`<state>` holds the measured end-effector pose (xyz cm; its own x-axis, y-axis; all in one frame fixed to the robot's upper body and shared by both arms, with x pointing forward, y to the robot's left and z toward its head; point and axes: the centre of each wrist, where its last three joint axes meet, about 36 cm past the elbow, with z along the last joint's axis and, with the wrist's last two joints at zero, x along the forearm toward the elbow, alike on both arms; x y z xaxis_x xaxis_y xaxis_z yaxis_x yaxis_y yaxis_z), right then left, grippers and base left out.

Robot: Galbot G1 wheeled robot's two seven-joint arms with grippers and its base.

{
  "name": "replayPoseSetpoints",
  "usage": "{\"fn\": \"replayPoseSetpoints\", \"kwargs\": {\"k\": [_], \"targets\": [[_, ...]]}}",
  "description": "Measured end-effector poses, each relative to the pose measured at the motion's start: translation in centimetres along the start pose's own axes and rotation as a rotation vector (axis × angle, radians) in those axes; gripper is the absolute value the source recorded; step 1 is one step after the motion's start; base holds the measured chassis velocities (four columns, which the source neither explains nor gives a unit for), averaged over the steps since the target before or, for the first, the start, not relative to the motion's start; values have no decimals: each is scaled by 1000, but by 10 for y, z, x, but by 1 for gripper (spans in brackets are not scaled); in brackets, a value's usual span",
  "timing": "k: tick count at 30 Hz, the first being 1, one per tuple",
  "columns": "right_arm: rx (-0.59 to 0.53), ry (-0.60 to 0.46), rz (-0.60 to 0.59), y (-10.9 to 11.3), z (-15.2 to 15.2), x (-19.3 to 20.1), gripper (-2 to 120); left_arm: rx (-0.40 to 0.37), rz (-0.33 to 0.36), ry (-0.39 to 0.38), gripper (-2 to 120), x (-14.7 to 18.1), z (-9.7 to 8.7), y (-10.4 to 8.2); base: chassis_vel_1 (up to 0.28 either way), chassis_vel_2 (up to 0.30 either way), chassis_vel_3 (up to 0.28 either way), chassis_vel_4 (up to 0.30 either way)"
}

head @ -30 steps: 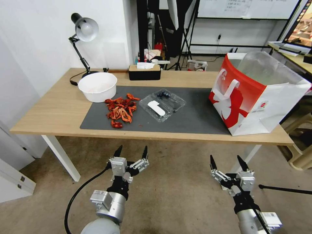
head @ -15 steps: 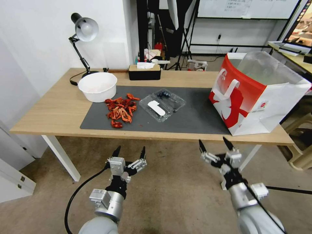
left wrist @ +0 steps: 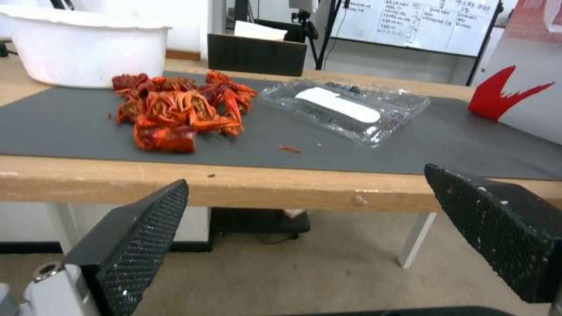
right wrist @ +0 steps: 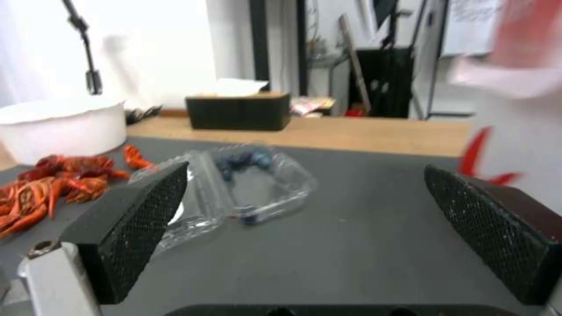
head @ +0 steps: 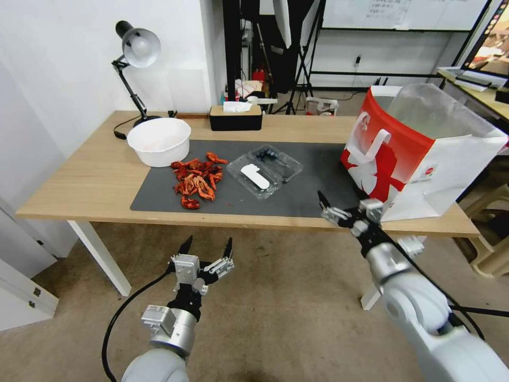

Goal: Close the takeout container lid, then place the container into the takeout bag.

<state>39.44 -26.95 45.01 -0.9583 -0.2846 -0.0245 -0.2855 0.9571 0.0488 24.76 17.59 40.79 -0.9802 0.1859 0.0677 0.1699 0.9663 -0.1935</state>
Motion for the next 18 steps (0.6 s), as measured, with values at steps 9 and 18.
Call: {"fn": "replayPoseSetpoints", "kwargs": {"k": [9,18], "targets": [[50,129,-2,-2,-19,-71,100,-5,-6,6,100,-3,5,3,0,0,0,0],[150,347,46,5,-64,-147,100,-9,-19,11,100,-6,9,6,0,0,0,0]]}}
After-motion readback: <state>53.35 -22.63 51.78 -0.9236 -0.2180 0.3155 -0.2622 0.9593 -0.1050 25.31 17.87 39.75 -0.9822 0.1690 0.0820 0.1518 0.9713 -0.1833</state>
